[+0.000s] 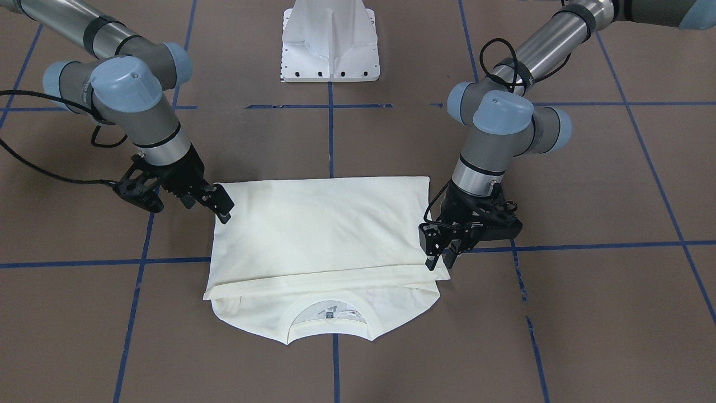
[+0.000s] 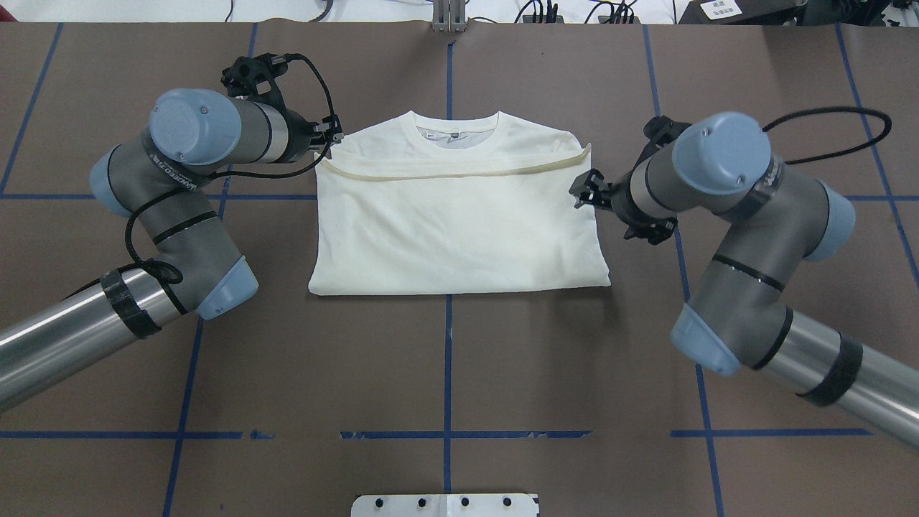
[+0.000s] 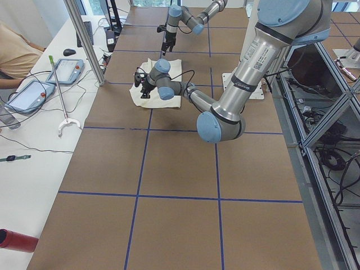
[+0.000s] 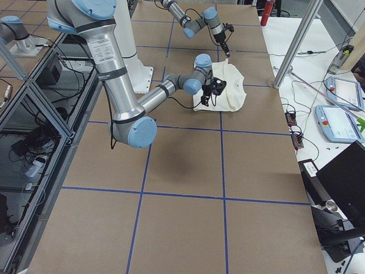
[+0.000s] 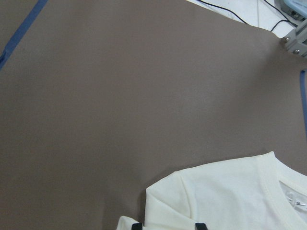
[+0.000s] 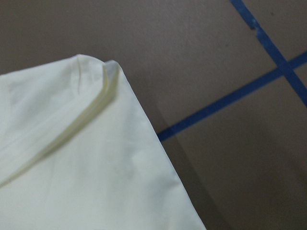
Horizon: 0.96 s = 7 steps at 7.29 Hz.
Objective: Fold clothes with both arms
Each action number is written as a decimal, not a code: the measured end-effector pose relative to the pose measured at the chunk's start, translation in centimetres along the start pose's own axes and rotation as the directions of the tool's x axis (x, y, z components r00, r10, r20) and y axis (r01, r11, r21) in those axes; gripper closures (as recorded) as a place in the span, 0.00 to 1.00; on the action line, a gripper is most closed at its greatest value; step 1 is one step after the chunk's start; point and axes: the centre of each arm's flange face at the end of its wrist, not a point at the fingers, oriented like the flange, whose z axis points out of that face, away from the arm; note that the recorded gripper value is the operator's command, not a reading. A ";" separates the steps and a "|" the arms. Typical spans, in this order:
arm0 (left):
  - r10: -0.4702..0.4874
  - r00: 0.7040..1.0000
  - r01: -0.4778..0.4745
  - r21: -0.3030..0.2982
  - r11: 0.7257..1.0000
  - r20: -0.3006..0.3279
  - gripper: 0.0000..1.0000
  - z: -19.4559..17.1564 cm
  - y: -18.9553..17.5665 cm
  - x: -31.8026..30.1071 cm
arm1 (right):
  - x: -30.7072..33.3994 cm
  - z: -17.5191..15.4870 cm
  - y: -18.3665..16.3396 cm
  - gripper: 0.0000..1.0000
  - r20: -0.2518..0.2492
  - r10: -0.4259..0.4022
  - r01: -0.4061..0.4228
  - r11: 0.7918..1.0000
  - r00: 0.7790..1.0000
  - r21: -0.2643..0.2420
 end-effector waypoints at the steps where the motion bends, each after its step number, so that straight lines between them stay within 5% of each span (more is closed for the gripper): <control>1: 0.000 1.000 0.000 0.001 1.000 -0.008 0.53 -0.7 0.1 -0.2 | 1.3 1.5 3.2 0.01 -0.018 0.042 -0.041 0.999 0.999 0.012; 2: 0.000 1.000 0.000 0.001 1.000 -0.013 0.53 -1.1 0.3 -0.4 | 2.2 2.5 5.4 0.01 -0.031 0.067 -0.067 0.998 0.997 0.022; 3: 0.000 1.000 0.000 0.000 1.000 -0.016 0.52 -1.3 0.4 -0.5 | 2.7 3.0 6.2 0.18 -0.039 0.078 -0.077 0.997 0.996 0.029; 4: 0.000 1.000 0.000 0.000 1.000 -0.017 0.52 -1.3 0.6 -0.4 | 3.1 3.4 6.4 0.47 -0.047 0.083 -0.082 0.996 0.995 0.034; 5: -0.001 1.000 0.001 -0.001 1.000 -0.017 0.52 -1.4 0.6 -0.5 | 3.3 3.6 6.4 0.89 -0.051 0.086 -0.084 0.996 0.995 0.036; 6: -0.001 1.000 0.001 0.000 1.000 -0.020 0.52 -1.6 0.7 -0.4 | 3.3 3.7 6.3 1.00 -0.052 0.088 -0.086 0.996 0.995 0.039; 7: -0.001 1.000 0.001 0.000 1.000 -0.024 0.52 -1.9 0.7 -0.3 | 3.3 3.6 6.3 1.00 -0.052 0.088 -0.086 0.995 0.995 0.039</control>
